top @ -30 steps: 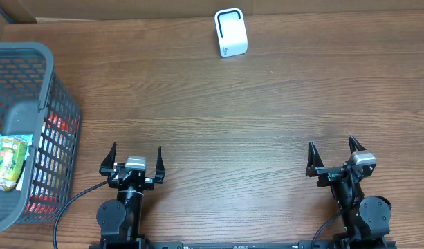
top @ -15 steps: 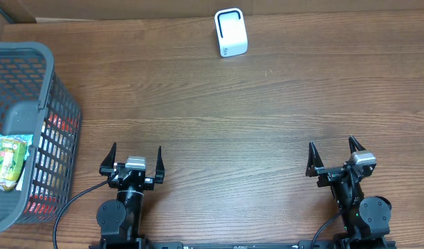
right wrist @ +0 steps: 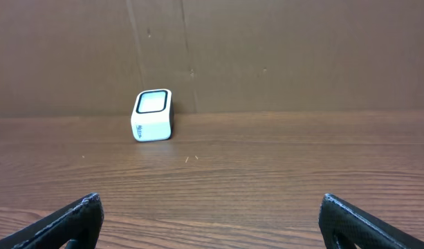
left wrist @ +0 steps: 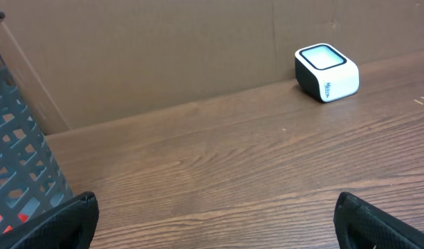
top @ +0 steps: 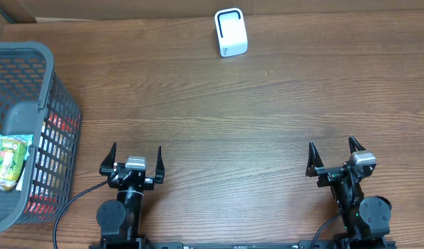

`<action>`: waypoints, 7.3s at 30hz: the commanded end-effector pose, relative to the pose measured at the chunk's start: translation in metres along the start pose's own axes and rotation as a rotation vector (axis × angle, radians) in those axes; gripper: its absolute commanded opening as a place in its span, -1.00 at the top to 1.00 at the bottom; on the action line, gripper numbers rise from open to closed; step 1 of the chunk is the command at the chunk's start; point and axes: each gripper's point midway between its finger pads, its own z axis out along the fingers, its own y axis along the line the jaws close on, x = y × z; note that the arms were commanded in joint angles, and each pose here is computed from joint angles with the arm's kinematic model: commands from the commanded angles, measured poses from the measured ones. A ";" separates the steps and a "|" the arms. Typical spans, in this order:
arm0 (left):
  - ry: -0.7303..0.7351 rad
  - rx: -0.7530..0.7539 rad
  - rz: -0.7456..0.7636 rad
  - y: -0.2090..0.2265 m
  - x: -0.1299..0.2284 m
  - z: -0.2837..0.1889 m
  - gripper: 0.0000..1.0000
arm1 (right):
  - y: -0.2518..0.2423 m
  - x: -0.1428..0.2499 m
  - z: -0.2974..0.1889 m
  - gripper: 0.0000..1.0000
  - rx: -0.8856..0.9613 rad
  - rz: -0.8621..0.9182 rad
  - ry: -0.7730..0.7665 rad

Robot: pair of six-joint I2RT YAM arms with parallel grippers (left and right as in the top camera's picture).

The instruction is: Scan the item barcode

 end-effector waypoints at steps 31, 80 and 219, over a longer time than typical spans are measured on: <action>-0.008 0.000 -0.015 0.000 0.000 0.000 -0.99 | -0.001 0.001 0.000 -1.00 0.004 -0.001 -0.008; -0.009 0.000 -0.015 0.000 0.000 0.000 -0.99 | 0.000 0.001 0.000 -1.00 0.003 -0.001 -0.008; 0.706 -0.800 -1.175 0.277 -0.129 -0.044 -0.86 | 0.075 -0.112 0.041 -1.00 -0.263 0.210 0.994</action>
